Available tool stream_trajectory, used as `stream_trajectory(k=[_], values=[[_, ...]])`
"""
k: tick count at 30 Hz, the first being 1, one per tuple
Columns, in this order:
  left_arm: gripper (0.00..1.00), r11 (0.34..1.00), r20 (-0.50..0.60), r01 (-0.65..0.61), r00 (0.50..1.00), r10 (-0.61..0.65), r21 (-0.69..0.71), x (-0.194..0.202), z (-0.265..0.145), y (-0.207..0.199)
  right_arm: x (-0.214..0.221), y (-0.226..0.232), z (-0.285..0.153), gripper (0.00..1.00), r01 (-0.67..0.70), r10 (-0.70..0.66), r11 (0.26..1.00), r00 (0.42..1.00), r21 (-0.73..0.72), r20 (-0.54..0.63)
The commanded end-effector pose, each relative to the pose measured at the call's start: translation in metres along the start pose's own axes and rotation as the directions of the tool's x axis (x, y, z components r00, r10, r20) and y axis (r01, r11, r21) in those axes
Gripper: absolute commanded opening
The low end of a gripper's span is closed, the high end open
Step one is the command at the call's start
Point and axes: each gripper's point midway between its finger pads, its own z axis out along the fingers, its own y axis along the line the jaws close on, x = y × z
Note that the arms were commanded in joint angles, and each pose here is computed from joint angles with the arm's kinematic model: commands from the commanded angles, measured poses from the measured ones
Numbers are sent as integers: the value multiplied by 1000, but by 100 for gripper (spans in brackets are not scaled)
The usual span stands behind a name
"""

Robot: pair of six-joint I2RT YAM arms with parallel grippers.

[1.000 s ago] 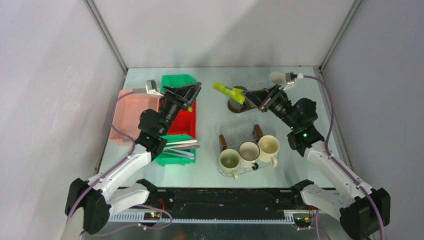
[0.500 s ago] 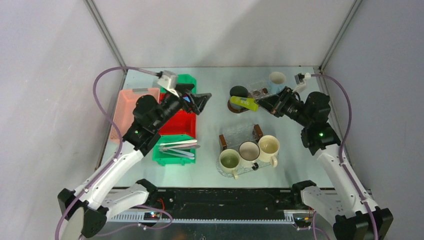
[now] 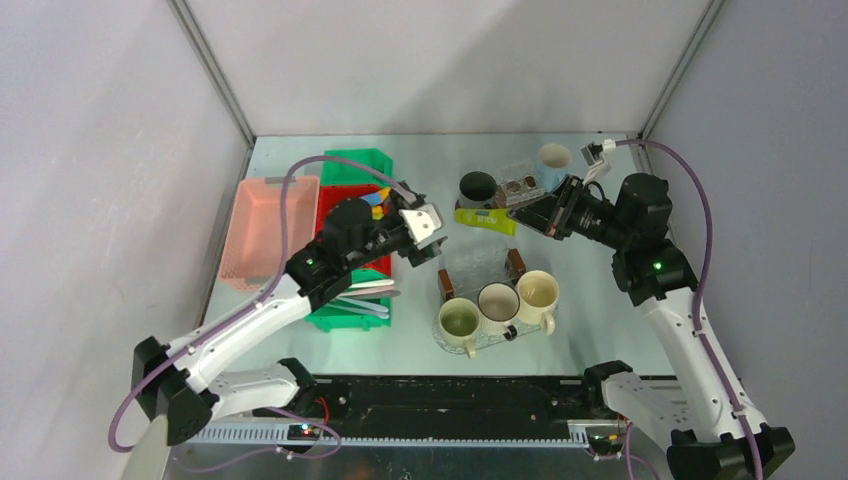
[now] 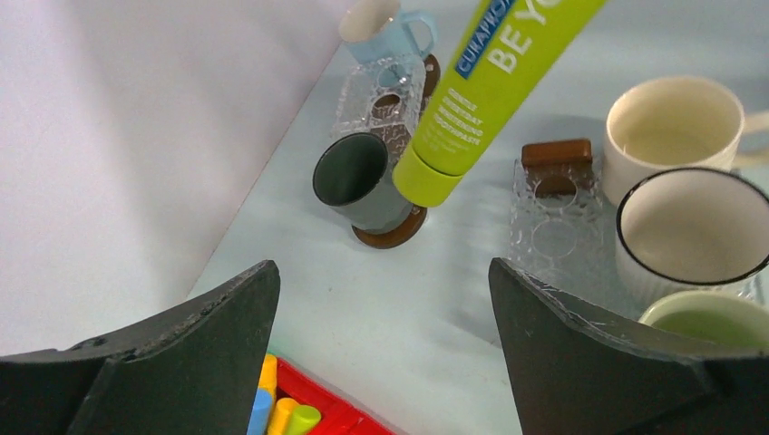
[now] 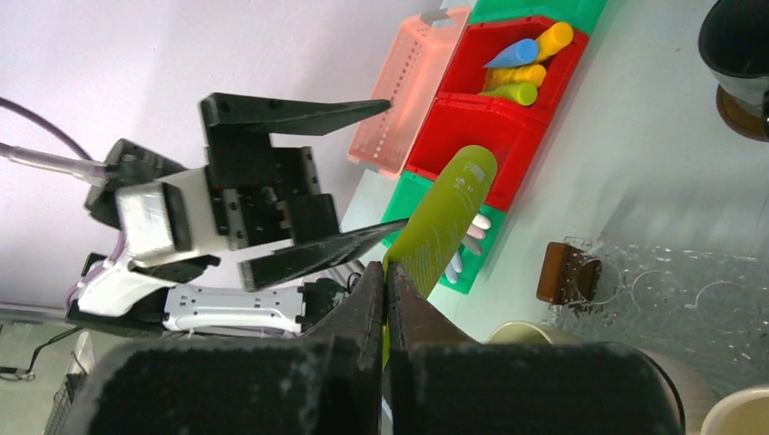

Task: Prepare toiletry sets of a toothbrush and toothpaste on the tray
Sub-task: Pick up the toothpaste from the storage box, then adjust the toothpaste.

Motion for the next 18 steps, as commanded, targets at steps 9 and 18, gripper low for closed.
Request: stream_trajectory(k=[9, 18], values=[[83, 970, 25, -239, 971, 238, 50, -11, 36, -18, -1, 41, -17, 0, 71, -74, 992, 997, -102, -26], [74, 969, 78, -246, 967, 243, 19, -30, 49, -22, 4, 47, -17, 0, 63, -69, 991, 997, -122, -47]])
